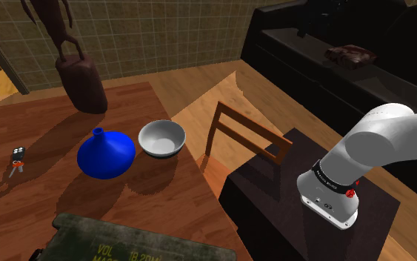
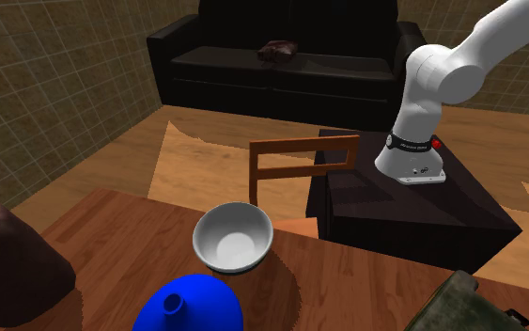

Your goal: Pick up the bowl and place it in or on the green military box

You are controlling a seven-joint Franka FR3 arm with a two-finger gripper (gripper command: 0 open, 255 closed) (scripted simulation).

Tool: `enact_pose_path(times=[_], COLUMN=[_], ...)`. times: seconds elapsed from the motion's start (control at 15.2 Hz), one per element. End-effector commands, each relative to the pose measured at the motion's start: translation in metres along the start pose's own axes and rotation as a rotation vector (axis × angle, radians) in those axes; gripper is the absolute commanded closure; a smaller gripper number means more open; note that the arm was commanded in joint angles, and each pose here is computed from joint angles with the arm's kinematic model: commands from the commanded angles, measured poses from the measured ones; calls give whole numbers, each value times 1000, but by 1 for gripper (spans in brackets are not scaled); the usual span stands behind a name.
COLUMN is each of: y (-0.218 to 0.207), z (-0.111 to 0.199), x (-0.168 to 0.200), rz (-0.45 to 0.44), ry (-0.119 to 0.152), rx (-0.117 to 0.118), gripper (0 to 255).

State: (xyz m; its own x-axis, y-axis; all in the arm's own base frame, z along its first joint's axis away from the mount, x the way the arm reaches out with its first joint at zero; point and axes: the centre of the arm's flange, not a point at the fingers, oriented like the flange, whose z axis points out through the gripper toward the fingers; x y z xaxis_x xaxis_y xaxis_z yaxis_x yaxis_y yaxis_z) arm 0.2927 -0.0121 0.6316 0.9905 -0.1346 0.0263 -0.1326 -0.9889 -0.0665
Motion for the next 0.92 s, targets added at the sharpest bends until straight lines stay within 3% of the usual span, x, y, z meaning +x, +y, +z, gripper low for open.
enact_pose_path(times=[0.0, 0.86], y=[0, -73], z=[0, 141], x=[0, 50], rz=[0, -36], ry=[0, 11], rx=[0, 64], gripper=[0, 0])
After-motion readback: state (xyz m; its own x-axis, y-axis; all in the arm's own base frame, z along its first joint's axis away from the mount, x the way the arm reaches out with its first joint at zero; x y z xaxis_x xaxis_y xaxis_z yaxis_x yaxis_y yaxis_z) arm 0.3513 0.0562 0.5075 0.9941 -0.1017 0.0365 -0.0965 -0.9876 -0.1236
